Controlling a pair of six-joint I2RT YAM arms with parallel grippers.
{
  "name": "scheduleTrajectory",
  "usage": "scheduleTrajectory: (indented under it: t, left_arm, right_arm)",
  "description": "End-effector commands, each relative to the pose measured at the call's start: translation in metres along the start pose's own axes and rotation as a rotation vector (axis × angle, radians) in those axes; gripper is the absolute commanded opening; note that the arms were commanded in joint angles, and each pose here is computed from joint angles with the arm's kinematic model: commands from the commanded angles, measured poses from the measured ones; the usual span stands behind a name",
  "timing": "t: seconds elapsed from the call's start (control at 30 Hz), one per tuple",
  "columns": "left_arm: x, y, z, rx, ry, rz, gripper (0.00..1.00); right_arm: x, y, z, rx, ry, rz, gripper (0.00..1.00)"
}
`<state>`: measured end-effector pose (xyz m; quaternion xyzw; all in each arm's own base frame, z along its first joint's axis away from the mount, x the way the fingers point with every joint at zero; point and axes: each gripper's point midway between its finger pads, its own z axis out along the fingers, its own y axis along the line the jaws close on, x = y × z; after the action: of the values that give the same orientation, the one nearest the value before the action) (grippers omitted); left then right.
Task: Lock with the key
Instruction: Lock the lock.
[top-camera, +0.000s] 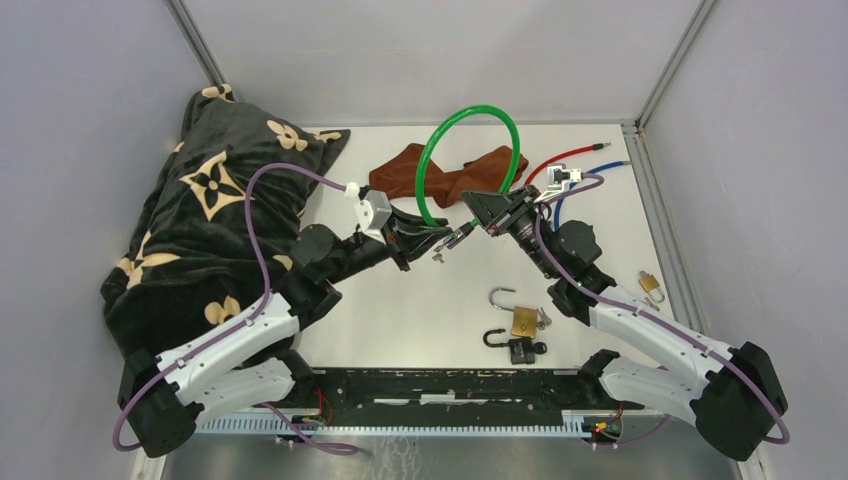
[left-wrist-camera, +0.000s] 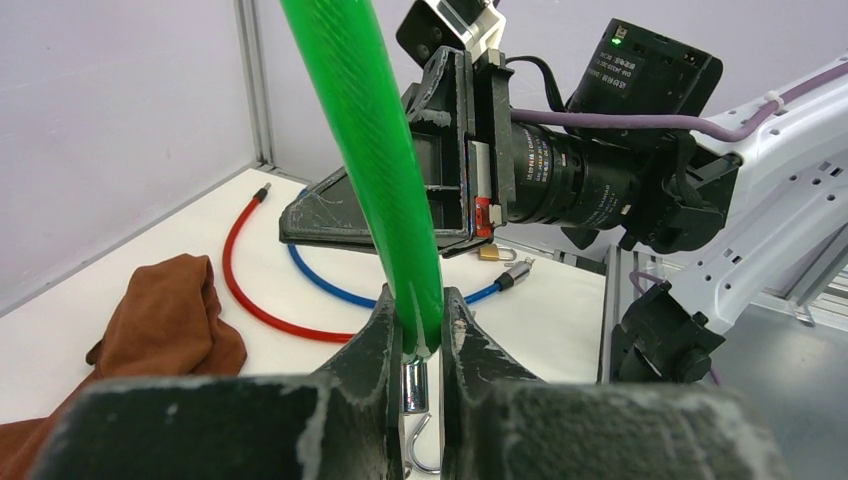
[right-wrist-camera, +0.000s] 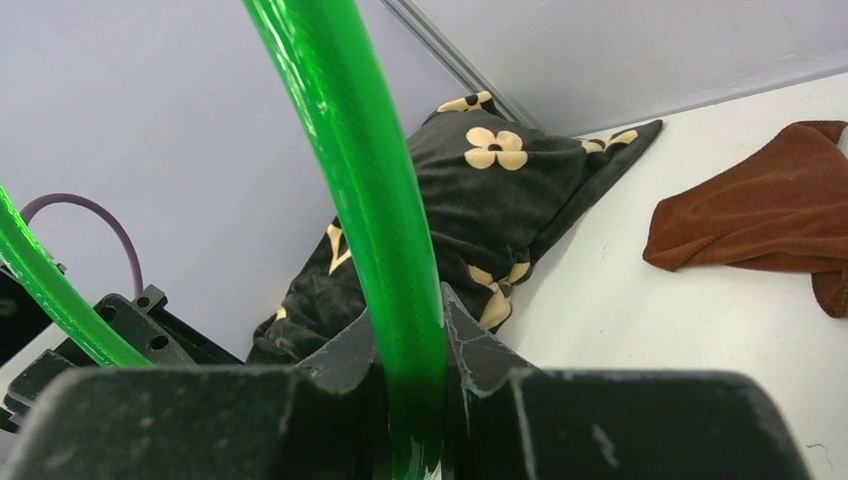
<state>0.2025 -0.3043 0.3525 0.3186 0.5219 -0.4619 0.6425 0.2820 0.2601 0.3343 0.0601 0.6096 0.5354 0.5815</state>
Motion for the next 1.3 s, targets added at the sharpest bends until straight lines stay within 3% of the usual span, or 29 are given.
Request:
scheduleTrajectory:
  t: [0.0, 0.1, 0.2, 0.27, 0.37, 0.57, 1.0, 1.27]
  left_arm:
    - [-0.071, -0.005, -0.009, -0.008, -0.214, 0.085, 0.02]
    - [-0.064, -0.002, -0.01, -0.022, -0.194, 0.078, 0.04]
    - [-0.036, 0.006, -0.014, -0.062, -0.124, 0.056, 0.38]
    - [-0.003, 0.012, -0.021, -0.086, -0.049, 0.056, 0.55]
    - [0.035, 0.017, -0.035, -0.11, 0.027, 0.062, 0.65]
    - [0.056, 0.005, -0.041, -0.031, 0.026, 0.09, 0.66]
    - [0.081, 0.002, -0.033, -0.033, 0.015, 0.059, 0.61]
    - [0.093, 0.007, -0.033, -0.054, 0.058, 0.046, 0.5]
  right_arm:
    - [-0.011, -0.019, 0.002, 0.074, -0.034, -0.081, 0.0]
    - [-0.01, -0.018, 0.003, 0.065, -0.031, -0.07, 0.0]
    - [-0.009, -0.005, 0.006, 0.01, -0.024, -0.036, 0.0]
    - [-0.01, 0.004, 0.008, -0.027, -0.019, -0.013, 0.0]
    - [-0.011, 0.014, 0.01, -0.064, -0.008, -0.004, 0.0]
    - [-0.011, 0.017, 0.012, -0.073, -0.004, 0.008, 0.0]
    - [-0.003, 0.022, 0.014, -0.102, 0.019, 0.028, 0.0]
    - [-0.002, 0.025, 0.013, -0.113, 0.023, 0.027, 0.0]
